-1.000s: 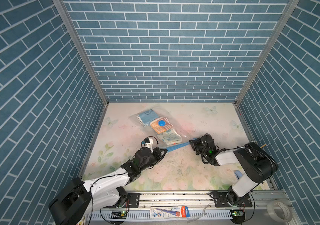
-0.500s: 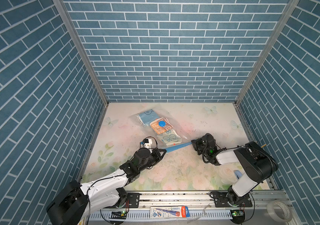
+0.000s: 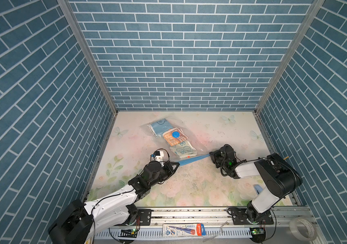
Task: Place the folded towel into the vacuum bag
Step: Close the vacuum bag at the center of the board.
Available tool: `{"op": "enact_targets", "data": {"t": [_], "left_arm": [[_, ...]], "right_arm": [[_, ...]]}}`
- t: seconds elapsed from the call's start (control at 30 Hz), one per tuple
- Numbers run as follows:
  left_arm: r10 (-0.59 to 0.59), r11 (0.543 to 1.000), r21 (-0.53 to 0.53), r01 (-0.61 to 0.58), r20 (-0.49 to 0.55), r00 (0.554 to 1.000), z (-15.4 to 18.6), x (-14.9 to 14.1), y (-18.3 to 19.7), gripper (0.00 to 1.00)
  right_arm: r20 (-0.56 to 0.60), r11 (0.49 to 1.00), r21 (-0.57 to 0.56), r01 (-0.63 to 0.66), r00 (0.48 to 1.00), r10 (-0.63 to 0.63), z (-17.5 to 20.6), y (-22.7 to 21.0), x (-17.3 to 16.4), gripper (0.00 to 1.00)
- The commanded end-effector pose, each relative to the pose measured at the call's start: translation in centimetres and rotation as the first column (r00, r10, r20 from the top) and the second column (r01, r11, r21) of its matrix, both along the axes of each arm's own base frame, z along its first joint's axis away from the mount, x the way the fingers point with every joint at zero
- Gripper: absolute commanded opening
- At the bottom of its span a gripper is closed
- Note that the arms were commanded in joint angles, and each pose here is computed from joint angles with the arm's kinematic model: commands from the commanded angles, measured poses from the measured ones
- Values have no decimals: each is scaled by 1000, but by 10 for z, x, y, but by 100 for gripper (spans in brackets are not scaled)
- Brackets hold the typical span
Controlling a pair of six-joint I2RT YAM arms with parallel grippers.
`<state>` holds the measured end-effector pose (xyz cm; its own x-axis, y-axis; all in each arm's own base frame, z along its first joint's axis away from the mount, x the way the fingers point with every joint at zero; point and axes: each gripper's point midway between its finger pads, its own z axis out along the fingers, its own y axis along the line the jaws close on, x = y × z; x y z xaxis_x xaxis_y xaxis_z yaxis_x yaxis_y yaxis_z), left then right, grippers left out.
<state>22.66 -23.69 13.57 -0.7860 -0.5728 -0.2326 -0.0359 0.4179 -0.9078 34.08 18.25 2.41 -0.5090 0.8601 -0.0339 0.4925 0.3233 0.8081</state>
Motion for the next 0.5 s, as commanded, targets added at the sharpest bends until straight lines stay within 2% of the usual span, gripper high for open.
{"op": "enact_targets", "data": {"t": [0.0,0.2,0.47], "left_arm": [[103,994,-30,-100,88,991,21,16,18,0],[103,995,-27,-101,88,991,21,17,18,0],[90,996,-32,-88,90,992,20,21,12,0]], "right_arm": [[-44,843,-401,358,912,-408,-52,-132,-12,0],[-44,853,-394,341,920,-389,-52,-128,-9,0],[-18,904,-379,197,975,-221,-40,-103,2,0]]}}
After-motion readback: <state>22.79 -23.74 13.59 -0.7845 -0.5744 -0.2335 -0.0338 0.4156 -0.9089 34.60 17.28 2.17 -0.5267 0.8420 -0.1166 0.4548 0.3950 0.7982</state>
